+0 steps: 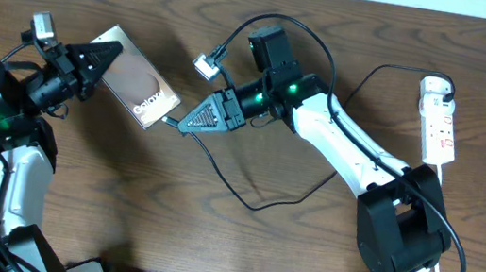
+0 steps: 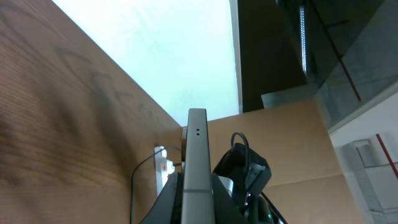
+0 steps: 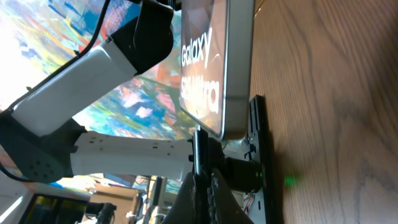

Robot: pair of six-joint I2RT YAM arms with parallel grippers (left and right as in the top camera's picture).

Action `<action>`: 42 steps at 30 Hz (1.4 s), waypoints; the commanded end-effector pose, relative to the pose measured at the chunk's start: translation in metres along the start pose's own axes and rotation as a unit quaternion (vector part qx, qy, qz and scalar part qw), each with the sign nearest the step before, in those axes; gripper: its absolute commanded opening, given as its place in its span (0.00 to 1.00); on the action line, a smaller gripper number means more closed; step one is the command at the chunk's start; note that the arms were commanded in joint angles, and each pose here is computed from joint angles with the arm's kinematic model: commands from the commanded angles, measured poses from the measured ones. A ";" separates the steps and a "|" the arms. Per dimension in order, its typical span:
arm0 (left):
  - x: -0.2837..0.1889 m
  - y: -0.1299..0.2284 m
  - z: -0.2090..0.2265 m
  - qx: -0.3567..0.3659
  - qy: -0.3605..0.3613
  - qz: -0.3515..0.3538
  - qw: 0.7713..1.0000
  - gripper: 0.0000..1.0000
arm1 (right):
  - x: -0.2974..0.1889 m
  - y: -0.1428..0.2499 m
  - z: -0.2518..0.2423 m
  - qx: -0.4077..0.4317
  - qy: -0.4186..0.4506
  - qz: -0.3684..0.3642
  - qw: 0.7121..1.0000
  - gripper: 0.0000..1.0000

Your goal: Plug charger to phone and switch on socket

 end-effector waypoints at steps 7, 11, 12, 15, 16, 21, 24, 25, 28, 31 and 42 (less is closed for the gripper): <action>0.009 0.007 -0.007 0.021 0.005 0.015 1.000 0.07 | 0.014 -0.006 0.003 0.004 0.011 0.003 1.000 0.01; 0.009 0.007 -0.007 0.020 0.004 0.012 1.000 0.07 | 0.018 -0.007 0.002 0.008 0.017 0.003 1.000 0.01; 0.008 0.007 -0.007 0.020 0.004 0.012 1.000 0.07 | 0.018 -0.007 0.002 0.008 0.017 0.003 1.000 0.01; 0.008 0.006 -0.007 0.020 0.004 0.011 1.000 0.07 | 0.018 -0.007 0.002 0.008 0.017 0.003 1.000 0.01; 0.008 0.006 -0.007 0.020 0.004 0.010 1.000 0.07 | 0.018 -0.007 0.002 0.008 0.017 0.003 1.000 0.01; 0.008 0.000 -0.007 0.020 0.004 -0.015 1.000 0.07 | 0.018 -0.006 0.002 0.009 0.017 0.004 1.000 0.01; 0.008 -0.005 -0.007 0.019 0.004 -0.034 0.999 0.07 | 0.018 -0.006 0.002 0.009 0.017 0.004 1.000 0.01; 0.008 -0.006 -0.007 0.018 0.004 -0.040 0.999 0.07 | 0.018 -0.006 0.002 0.009 0.017 0.004 1.000 0.01; 0.007 -0.010 -0.007 0.013 0.004 -0.056 0.998 0.07 | 0.018 -0.006 0.002 0.012 0.017 0.004 1.000 0.01; 0.002 -0.016 -0.007 0.006 0.004 -0.072 0.997 0.07 | 0.018 -0.004 0.001 0.011 0.018 0.006 1.000 0.01; -0.037 -0.039 -0.006 -0.012 0.005 -0.127 0.992 0.07 | -0.004 0.027 -0.051 0.098 0.234 0.020 0.967 0.01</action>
Point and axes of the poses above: each gripper's point midway between its finger pads, its own x axis out along the fingers, its own z axis along the line the jaws close on, y = z × x, the point moved 5 cm from there along -x, back along the fingers, and after that the axes turned 14 degrees about -x, right-handed, at the moved point
